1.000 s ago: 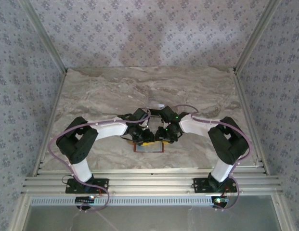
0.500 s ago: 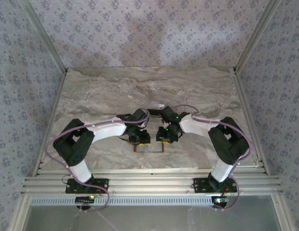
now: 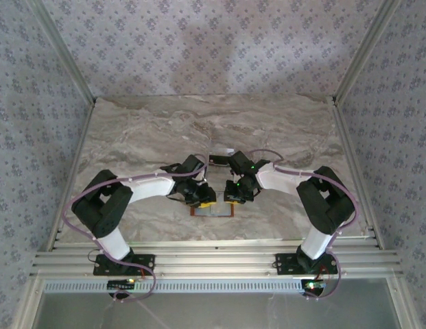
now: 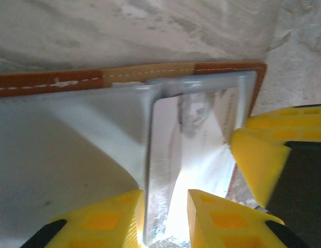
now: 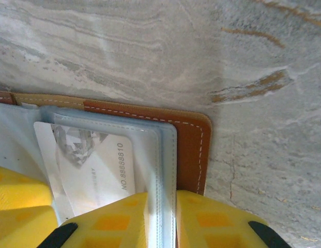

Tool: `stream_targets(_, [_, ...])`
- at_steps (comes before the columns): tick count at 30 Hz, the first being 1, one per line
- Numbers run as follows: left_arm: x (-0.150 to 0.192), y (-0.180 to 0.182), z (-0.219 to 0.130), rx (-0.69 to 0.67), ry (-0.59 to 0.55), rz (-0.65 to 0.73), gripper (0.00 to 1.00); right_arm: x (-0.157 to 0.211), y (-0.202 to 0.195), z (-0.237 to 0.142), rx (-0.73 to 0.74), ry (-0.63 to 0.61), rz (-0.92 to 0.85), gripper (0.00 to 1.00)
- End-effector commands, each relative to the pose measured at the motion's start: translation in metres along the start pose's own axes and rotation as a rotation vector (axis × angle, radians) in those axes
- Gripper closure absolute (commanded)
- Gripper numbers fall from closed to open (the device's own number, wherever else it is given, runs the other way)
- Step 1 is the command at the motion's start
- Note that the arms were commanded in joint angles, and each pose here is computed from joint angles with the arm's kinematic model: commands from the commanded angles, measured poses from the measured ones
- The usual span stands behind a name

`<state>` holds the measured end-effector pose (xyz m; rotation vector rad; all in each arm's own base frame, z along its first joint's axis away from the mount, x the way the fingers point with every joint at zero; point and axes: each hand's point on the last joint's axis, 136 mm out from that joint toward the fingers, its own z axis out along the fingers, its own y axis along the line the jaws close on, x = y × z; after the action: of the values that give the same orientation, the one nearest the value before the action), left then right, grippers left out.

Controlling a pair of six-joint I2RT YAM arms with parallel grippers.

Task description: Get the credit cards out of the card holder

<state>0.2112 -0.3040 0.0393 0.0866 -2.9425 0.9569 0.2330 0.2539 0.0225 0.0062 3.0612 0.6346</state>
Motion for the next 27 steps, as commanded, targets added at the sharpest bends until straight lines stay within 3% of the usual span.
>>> stream_targets(1, [-0.003,-0.023,-0.016,0.07,-0.024,0.022,0.71,0.015,-0.028,0.014,0.096,0.055,0.026,0.8])
stream_targets(8, [-0.006,-0.025,-0.012,0.074,-0.01,0.027,0.7,0.015,-0.027,0.012,0.095,0.055,0.023,0.8])
stream_targets(14, [-0.007,-0.006,0.0,0.015,0.003,-0.002,0.7,0.015,-0.027,0.009,0.095,0.054,0.024,0.8])
stream_targets(24, [-0.004,-0.004,0.012,0.055,0.036,-0.019,0.7,0.015,-0.027,0.009,0.09,0.053,0.025,0.8])
stream_targets(27, [-0.003,0.006,0.013,0.006,0.037,-0.032,0.7,0.015,-0.028,0.01,0.09,0.056,0.026,0.8])
